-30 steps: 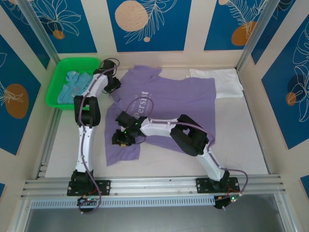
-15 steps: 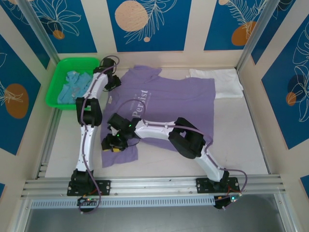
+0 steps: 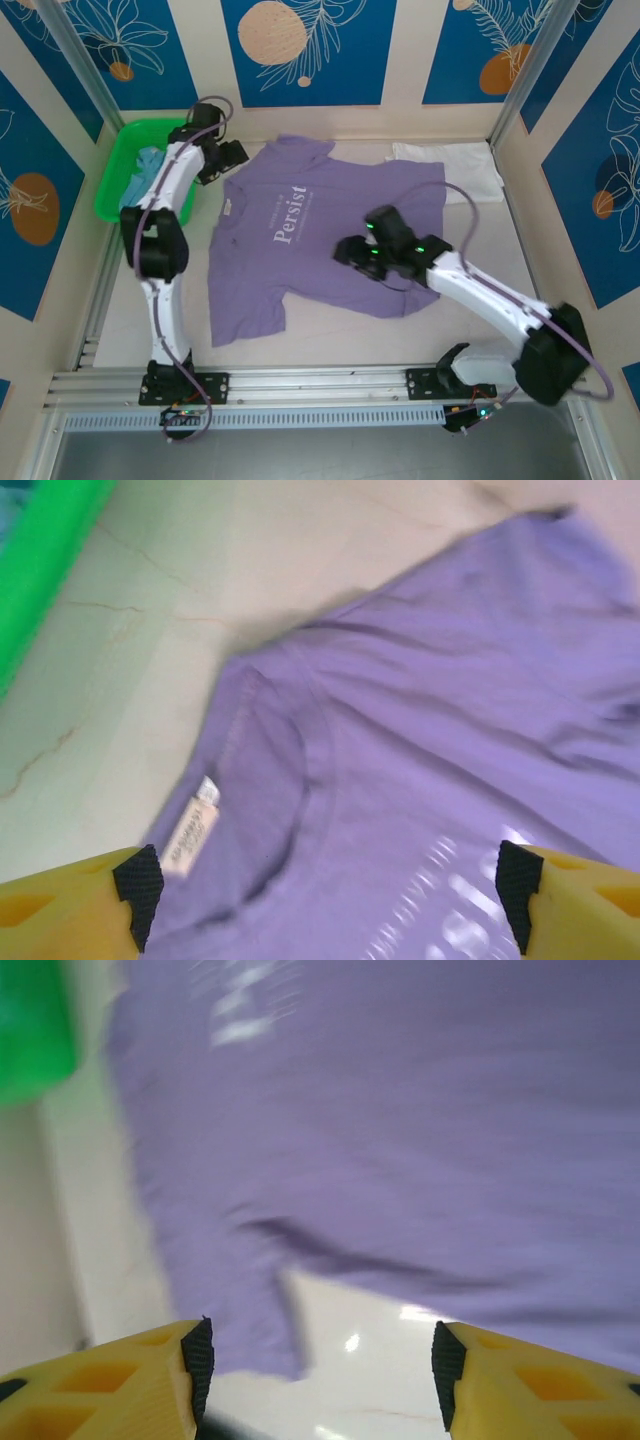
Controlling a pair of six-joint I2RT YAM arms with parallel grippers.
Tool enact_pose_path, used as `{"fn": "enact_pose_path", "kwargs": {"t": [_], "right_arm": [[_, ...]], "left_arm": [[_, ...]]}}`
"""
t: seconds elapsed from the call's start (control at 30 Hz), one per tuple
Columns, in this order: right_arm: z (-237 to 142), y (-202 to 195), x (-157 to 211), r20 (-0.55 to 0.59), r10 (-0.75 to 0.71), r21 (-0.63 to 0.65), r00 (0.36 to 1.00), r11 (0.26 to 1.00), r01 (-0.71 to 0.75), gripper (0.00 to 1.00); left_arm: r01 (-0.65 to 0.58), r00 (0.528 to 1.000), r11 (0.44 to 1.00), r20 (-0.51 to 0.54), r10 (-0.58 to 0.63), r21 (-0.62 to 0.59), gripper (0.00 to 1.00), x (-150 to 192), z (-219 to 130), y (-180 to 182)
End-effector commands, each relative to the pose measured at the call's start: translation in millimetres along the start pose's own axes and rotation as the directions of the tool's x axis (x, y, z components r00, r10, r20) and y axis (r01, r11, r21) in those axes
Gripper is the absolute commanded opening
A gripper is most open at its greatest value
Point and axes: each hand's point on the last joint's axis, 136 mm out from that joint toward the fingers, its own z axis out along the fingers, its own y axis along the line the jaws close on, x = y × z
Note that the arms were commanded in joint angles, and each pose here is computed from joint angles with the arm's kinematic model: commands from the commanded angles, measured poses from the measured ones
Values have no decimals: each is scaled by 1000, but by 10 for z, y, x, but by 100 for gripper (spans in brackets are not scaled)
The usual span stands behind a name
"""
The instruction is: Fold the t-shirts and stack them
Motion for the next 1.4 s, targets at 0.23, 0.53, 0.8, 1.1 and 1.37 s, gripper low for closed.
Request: {"fn": "enact_pose_path", "kwargs": {"t": [0.23,0.53,0.8,1.1,1.37], "right_arm": [[-361,-1571,-147,133,193,360,972,905,-229,51],[-149,-1636,-317,82,141,449,987,879,-163,50],[-13,-1658,-342,53,149,450,987,879,-157,46],[223,-1580,-329,-29,112,460,993,884,-86,48],[308,-1602,-287,-45,105,488,993,870,-70,45]], "left_arm": [[-103,987,994,-120,108,46,74,1946,-775,394],[-101,965,992,-248,81,-69,58,3146,-1173,1461],[-78,935,987,-353,24,-140,52,3687,-1146,1883],[-35,926,987,-377,-26,-155,51,3885,-961,1988],[-46,921,985,-388,-23,-167,43,3945,-921,2059]]}}
